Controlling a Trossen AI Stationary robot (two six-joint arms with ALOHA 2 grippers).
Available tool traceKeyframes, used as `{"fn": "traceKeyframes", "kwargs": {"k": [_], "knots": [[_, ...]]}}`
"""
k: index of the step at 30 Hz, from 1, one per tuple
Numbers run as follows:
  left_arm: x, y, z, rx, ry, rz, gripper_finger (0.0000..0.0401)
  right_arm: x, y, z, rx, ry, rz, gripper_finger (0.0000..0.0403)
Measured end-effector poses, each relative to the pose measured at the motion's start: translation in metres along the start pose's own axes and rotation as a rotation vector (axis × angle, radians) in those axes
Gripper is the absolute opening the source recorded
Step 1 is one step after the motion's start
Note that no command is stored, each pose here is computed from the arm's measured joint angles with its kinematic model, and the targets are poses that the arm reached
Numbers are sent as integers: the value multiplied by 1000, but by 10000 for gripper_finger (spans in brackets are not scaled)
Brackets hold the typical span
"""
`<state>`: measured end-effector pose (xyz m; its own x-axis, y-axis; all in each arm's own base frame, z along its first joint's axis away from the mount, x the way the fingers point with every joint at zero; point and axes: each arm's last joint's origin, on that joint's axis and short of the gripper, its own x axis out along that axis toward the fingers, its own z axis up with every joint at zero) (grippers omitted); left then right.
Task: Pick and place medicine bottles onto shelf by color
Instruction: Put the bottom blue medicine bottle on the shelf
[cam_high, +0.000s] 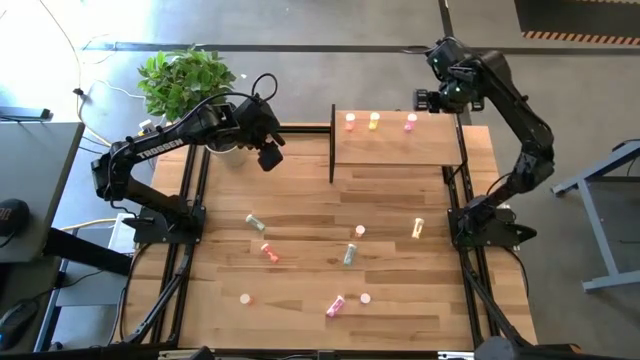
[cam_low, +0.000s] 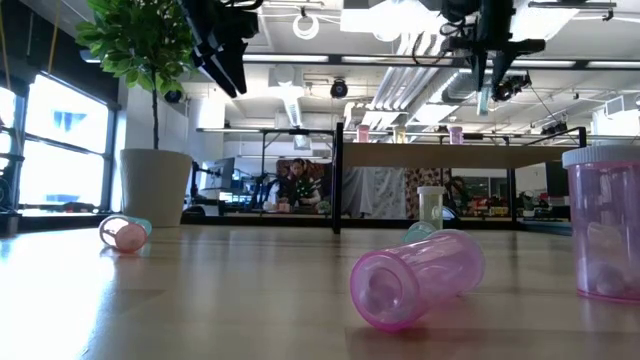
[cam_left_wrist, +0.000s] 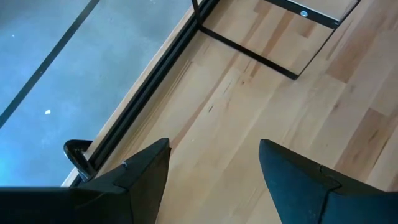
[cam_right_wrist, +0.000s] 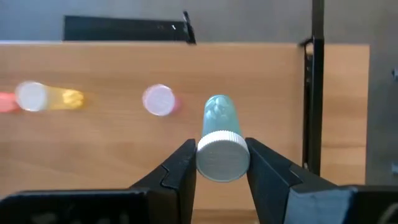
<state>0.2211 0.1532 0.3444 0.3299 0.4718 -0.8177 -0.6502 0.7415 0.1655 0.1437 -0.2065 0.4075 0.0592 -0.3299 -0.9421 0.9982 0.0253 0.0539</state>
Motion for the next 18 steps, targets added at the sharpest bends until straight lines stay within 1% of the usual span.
{"fn": "traceKeyframes", "kwargs": {"k": [2,5,8,12,18], "knots": [[0,0,0,0,0,0,239,5,-4,-5,1,28,2,108],[0,0,0,0,0,0,239,16,-9,-14,-7,79,-25,108],[0,0,0,0,0,0,239,23,-15,-20,21,110,-41,108],[0,0,0,0,-1,0,239,28,-20,-16,56,122,-41,108],[0,0,1,-2,-9,1,239,35,-17,-11,82,130,-54,108]]}}
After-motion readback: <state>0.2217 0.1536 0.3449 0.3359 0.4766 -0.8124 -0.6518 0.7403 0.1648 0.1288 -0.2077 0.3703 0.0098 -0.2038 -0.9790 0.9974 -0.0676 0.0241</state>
